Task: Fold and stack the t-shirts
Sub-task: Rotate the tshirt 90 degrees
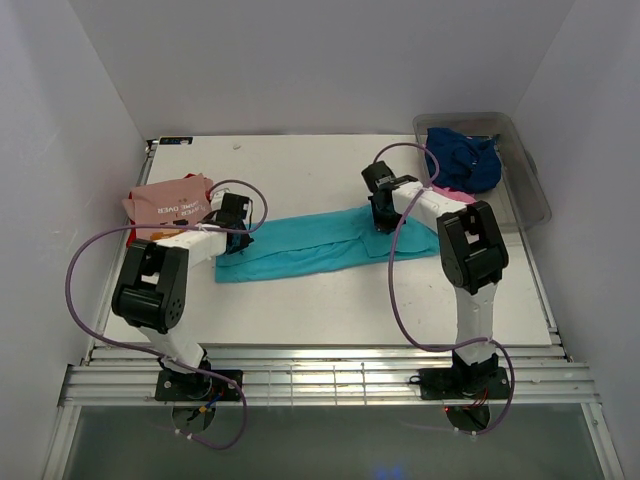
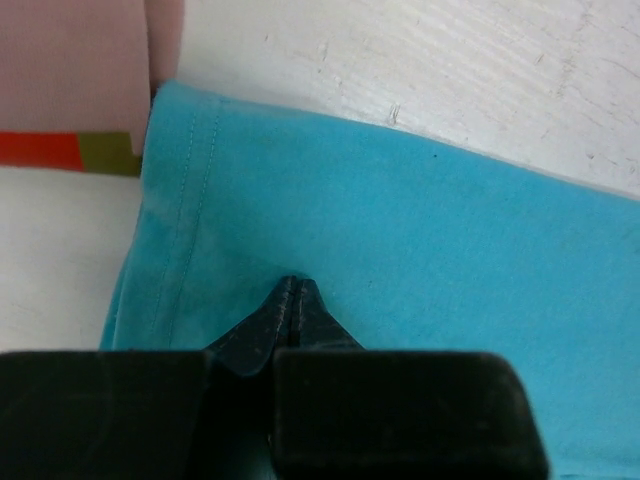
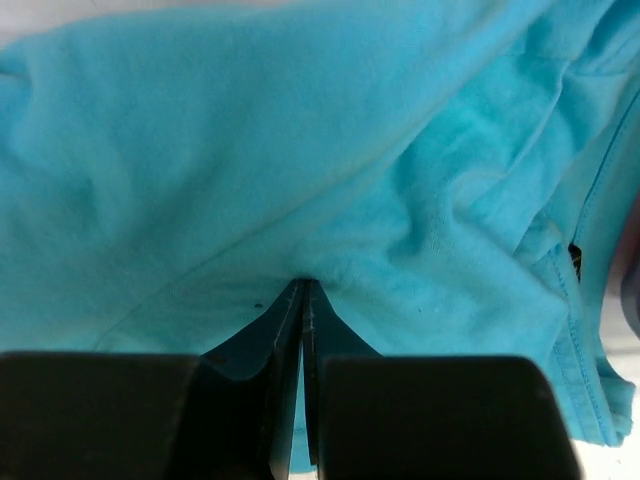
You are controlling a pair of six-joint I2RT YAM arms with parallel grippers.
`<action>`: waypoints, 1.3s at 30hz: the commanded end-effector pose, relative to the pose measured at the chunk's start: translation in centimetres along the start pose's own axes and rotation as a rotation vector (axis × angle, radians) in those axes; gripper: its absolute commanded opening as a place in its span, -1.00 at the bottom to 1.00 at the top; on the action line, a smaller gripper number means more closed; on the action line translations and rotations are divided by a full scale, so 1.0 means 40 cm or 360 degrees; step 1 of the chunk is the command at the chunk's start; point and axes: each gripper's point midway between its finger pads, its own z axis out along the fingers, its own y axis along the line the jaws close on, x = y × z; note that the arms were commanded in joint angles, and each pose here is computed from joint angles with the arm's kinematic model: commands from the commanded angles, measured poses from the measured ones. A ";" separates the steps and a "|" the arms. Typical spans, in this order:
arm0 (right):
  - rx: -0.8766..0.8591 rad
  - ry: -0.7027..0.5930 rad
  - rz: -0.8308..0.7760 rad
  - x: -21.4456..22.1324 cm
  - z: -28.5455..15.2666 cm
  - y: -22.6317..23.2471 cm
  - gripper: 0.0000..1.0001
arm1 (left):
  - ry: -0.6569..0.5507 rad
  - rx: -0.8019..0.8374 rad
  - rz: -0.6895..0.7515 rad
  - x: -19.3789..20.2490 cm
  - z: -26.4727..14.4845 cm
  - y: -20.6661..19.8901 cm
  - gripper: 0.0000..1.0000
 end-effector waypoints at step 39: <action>-0.0340 -0.0442 -0.0150 -0.398 0.137 0.188 -0.59 | 0.0609 0.0074 0.0001 0.628 -0.349 -0.072 -1.00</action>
